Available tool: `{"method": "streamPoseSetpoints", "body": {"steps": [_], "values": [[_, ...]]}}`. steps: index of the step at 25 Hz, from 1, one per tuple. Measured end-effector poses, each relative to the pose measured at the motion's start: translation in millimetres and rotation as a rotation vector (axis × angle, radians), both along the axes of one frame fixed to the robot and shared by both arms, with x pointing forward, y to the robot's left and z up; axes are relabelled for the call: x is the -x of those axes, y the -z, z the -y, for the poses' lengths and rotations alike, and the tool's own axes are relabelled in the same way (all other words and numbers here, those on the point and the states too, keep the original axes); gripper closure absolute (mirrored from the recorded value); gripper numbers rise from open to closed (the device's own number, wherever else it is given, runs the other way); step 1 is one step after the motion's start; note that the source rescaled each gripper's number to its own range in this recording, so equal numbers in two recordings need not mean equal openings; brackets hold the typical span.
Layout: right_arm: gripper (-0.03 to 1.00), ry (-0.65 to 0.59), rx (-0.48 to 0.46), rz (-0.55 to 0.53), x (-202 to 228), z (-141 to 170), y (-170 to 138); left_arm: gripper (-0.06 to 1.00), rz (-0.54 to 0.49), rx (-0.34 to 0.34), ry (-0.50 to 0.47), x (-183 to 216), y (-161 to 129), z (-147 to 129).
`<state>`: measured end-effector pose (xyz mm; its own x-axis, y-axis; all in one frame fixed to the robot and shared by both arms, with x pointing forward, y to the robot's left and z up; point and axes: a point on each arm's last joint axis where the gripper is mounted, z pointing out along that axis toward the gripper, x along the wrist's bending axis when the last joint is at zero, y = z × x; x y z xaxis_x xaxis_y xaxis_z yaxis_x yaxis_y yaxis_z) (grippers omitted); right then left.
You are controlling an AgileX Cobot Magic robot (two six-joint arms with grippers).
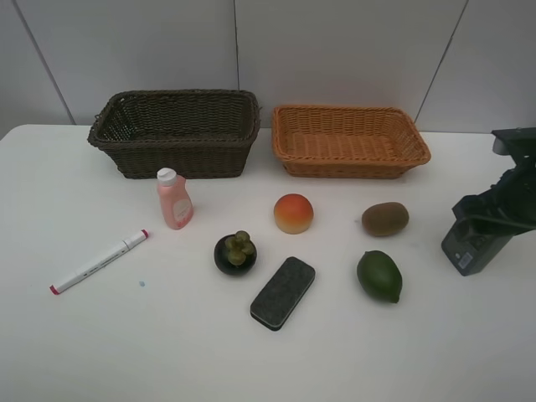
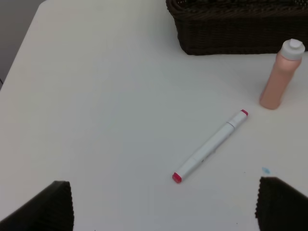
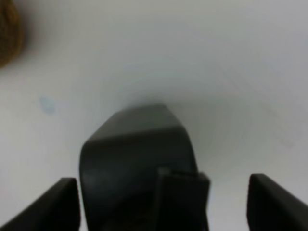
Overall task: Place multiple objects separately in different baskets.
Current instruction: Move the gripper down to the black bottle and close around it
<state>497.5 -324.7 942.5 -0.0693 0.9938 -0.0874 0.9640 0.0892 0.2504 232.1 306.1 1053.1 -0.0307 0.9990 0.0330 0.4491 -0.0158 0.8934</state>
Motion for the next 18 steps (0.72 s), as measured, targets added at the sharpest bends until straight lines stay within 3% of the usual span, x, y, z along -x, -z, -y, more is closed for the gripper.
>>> {"method": "streamPoseSetpoints", "body": {"steps": [1, 4, 18], "values": [[0.38, 0.000, 0.000, 0.000, 0.0, 0.0, 0.0, -0.06, 0.000, 0.000, 0.000, 0.0, 0.0, 0.0], [0.97, 0.000, 0.000, -0.003, 0.3, 0.0, 0.1, -0.06, 0.000, 0.000, 0.000, 0.0, 0.0, 0.0], [0.95, 0.001, -0.001, -0.008, 0.7, 0.0, -0.3, -0.06, 0.000, 0.000, 0.000, 0.0, 0.0, 0.0]]}}
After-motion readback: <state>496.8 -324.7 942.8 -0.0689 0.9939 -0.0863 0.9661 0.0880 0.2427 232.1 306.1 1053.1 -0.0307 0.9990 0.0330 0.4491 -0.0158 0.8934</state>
